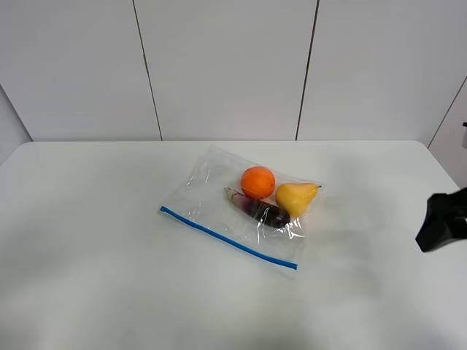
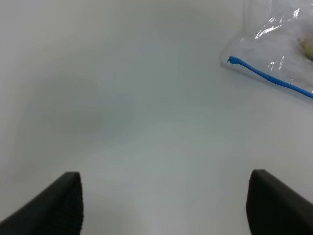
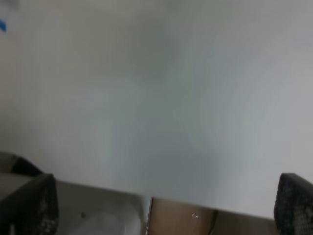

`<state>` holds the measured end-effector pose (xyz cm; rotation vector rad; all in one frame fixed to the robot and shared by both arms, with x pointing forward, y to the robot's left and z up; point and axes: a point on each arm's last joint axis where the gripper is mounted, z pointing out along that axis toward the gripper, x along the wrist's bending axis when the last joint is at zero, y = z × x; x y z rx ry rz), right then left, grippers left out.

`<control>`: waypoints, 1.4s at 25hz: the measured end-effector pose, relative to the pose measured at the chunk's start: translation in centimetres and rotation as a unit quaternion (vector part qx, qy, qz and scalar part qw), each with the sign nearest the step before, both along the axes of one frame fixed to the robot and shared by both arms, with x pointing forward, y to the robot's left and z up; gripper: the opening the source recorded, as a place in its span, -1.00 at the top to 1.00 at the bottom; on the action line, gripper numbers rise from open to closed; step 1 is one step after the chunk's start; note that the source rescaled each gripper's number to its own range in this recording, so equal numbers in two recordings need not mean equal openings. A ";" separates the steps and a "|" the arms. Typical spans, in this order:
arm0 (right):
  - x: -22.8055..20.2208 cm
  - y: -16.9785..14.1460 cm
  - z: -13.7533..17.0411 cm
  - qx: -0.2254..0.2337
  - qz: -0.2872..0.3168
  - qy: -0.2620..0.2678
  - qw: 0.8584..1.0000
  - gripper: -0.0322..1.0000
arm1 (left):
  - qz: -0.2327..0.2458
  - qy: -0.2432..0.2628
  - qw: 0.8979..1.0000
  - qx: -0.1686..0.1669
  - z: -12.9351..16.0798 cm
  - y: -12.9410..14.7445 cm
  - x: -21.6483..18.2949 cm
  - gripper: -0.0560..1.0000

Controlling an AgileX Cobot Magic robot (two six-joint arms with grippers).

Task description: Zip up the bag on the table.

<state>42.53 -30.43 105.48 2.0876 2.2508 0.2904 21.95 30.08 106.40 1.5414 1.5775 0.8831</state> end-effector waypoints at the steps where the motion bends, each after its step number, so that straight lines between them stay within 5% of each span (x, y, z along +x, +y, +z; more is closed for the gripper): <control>1: -1.2 0.1 -0.2 -0.001 -0.001 -0.008 1.000 -1.00 | 0.000 0.000 1.000 0.000 0.0 0.0 0.0 -0.79; 10: -9.9 0.8 -2.5 -0.011 -0.020 -0.157 0.987 -0.98 | 0.000 0.000 1.000 0.000 0.0 0.0 0.0 -0.79; 19: -14.5 1.2 -0.5 -0.020 -0.023 -0.331 0.943 -0.98 | 0.000 0.000 1.000 0.000 0.0 0.0 0.0 -0.79; 30: -18.7 1.5 -0.1 -0.027 -0.023 -0.455 0.890 -0.98 | 0.000 0.000 1.000 0.000 0.0 0.0 0.0 -0.79; 35: -19.0 1.6 -0.1 -0.016 -0.009 -0.463 0.886 -0.98 | 0.000 0.000 1.000 0.000 0.0 0.0 0.0 -0.79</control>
